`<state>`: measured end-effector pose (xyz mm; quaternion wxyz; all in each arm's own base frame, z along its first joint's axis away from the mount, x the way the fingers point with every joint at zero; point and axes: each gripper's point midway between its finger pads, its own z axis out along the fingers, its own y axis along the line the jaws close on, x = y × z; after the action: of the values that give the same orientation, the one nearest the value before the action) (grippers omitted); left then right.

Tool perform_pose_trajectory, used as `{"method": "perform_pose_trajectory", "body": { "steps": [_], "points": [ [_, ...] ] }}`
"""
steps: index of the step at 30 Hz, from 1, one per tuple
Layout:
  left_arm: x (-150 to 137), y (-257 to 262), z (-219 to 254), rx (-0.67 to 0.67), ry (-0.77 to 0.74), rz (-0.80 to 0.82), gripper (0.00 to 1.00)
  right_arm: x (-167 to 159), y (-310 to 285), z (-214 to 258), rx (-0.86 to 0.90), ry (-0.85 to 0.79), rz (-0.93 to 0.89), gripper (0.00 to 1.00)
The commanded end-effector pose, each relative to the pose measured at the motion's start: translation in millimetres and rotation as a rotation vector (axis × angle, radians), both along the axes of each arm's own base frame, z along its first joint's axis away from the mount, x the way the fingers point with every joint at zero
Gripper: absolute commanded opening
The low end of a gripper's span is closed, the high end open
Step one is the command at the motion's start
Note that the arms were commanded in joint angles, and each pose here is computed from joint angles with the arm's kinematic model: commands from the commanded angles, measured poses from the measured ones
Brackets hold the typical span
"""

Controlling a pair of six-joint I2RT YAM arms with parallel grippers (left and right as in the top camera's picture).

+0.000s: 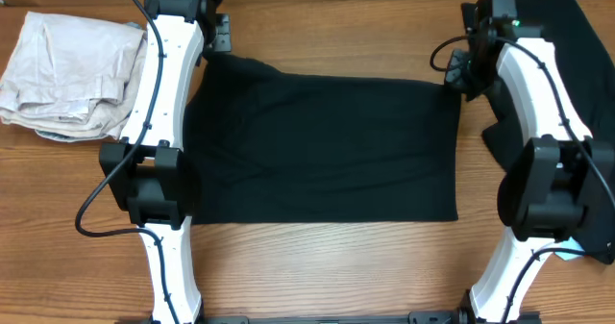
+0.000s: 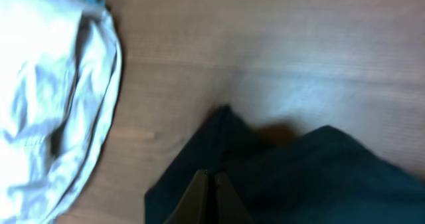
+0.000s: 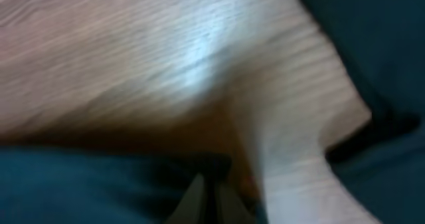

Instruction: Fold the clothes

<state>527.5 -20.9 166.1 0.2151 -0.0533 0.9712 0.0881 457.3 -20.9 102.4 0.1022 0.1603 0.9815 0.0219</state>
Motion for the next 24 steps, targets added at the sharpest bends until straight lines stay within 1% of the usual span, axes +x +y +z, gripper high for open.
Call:
{"method": "perform_pose_trajectory", "body": {
  "steps": [1,4,7,10,15,20,24],
  "points": [
    [-17.5,10.0,11.5,0.033,0.038,-0.001,0.04,-7.8,12.2,31.5,0.108,-0.024,0.024,0.04],
    [-35.8,15.1,4.6,0.030,0.120,0.007,0.04,-23.9,20.7,33.8,0.159,0.030,0.031,0.04],
    [-51.8,17.6,-0.3,0.017,0.190,0.009,0.04,-38.1,22.6,40.8,0.167,0.065,0.029,0.04],
    [-65.0,12.9,-4.6,-0.027,0.249,0.000,0.04,-49.8,26.6,52.6,0.187,0.076,0.031,0.04],
    [-90.0,12.5,-7.9,-0.032,0.355,-0.014,0.04,-66.5,25.7,66.2,0.176,0.092,0.028,0.04],
    [-114.0,14.6,-8.2,-0.017,0.460,-0.046,0.04,-84.8,23.9,54.4,0.163,0.149,0.021,0.04],
    [-115.4,13.3,-9.8,-0.023,0.469,-0.054,0.04,-101.0,23.6,37.2,0.158,0.180,0.017,0.04]
  ]
}}
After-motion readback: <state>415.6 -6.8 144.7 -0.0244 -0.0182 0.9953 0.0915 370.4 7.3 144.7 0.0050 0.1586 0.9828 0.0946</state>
